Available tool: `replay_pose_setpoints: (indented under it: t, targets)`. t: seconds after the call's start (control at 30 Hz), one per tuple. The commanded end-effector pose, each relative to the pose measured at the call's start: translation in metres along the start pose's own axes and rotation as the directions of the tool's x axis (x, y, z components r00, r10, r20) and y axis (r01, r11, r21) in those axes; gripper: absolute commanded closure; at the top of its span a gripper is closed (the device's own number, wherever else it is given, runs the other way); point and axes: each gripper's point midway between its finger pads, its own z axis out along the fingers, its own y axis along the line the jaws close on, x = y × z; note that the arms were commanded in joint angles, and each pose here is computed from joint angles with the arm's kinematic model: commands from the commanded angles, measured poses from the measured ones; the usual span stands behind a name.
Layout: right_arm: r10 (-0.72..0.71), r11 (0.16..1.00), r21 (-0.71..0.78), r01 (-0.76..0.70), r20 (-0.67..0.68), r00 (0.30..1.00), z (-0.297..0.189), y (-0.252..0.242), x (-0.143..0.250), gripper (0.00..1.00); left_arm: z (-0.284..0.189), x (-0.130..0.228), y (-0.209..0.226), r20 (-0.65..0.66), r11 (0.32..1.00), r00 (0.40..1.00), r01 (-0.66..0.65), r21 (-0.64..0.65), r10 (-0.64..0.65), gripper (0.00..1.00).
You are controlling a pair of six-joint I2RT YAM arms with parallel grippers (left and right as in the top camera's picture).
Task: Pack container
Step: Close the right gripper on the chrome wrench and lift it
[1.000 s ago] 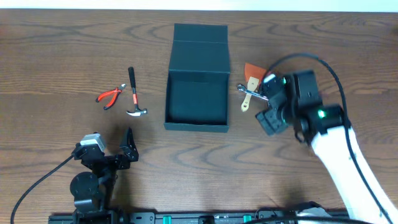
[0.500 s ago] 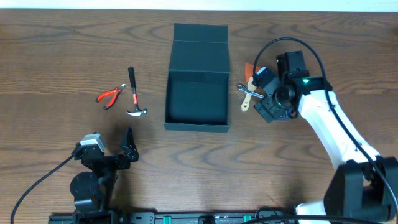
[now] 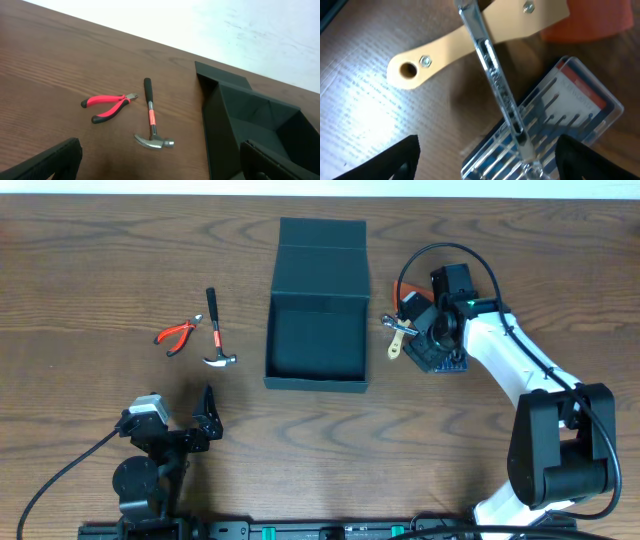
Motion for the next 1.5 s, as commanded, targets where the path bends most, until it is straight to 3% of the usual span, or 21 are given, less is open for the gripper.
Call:
replay_pose_setpoints:
  t: [0.0, 0.27, 0.53, 0.97, 1.1, 1.47]
  targets:
    - [-0.02, 1.0, 0.013, 0.02, 0.043, 0.999, -0.001, -0.003, -0.015, 0.25, 0.003, 0.011, 0.007, -0.02, 1.0, 1.0, 0.01, -0.023, -0.01, 0.02]
    - [-0.045, 0.998, -0.046, 0.052, 0.139, 0.989, 0.004, 0.01, -0.038, 0.32, 0.003, 0.011, 0.007, -0.02, 1.0, 1.0, 0.01, -0.023, -0.01, 0.01]
    - [-0.053, 0.997, -0.053, 0.059, 0.114, 0.992, 0.02, 0.009, -0.033, 0.43, 0.003, 0.011, 0.007, -0.02, 1.0, 1.0, 0.01, -0.023, -0.01, 0.01]
    - [-0.026, 0.998, -0.062, 0.03, 0.063, 0.998, 0.041, 0.002, -0.019, 0.5, 0.003, 0.011, 0.007, -0.02, 1.0, 1.0, 0.01, -0.023, -0.01, 0.02]
    - [-0.022, 0.998, -0.056, 0.025, 0.064, 0.998, 0.043, -0.001, -0.019, 0.57, 0.003, 0.011, 0.007, -0.02, 1.0, 1.0, 0.01, -0.023, -0.01, 0.02]
    - [-0.02, 0.999, -0.044, 0.024, 0.08, 0.997, 0.043, -0.005, -0.022, 0.9, 0.003, 0.011, 0.007, -0.02, 1.0, 1.0, 0.01, -0.023, -0.01, 0.02]
